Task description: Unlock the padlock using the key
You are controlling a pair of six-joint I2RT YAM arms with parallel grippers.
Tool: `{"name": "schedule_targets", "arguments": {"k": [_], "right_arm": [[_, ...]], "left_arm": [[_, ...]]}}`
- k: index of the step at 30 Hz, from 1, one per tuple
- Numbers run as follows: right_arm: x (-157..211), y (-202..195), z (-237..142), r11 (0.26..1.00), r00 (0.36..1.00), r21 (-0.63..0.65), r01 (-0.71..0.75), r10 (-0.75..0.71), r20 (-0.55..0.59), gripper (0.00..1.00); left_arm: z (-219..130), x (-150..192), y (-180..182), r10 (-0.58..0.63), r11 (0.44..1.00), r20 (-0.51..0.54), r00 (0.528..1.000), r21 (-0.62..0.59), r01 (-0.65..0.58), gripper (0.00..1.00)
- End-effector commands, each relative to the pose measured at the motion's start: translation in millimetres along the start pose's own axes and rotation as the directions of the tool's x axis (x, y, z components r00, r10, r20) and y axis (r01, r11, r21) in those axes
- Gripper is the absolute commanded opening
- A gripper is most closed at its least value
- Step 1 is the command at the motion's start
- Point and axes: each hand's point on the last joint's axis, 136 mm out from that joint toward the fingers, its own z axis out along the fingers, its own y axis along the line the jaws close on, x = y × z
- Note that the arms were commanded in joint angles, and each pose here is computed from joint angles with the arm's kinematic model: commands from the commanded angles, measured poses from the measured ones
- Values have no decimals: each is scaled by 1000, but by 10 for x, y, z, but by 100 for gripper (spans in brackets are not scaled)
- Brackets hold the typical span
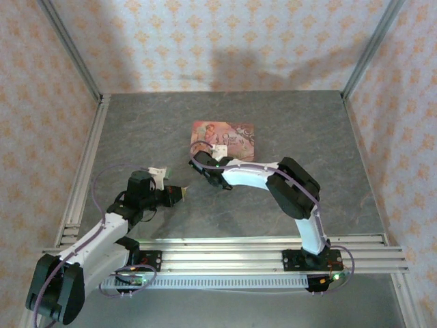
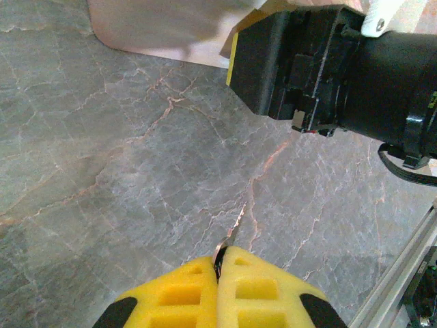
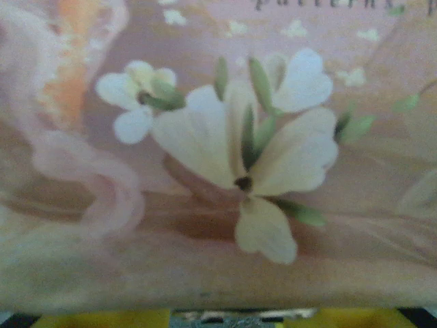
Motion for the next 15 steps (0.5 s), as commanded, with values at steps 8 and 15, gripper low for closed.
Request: {"name": "schedule_targets", "arguments": {"k": [8, 15], "right_arm": [[-199, 0, 99, 999, 1000, -39, 29, -29, -9, 15], [-254, 102, -82, 983, 996, -166, 78, -82, -20, 3]], "left_arm": [[0, -93, 3, 33, 999, 6, 999, -17, -33, 0], [0, -97, -20, 34, 999, 5, 999, -6, -34, 0]]}}
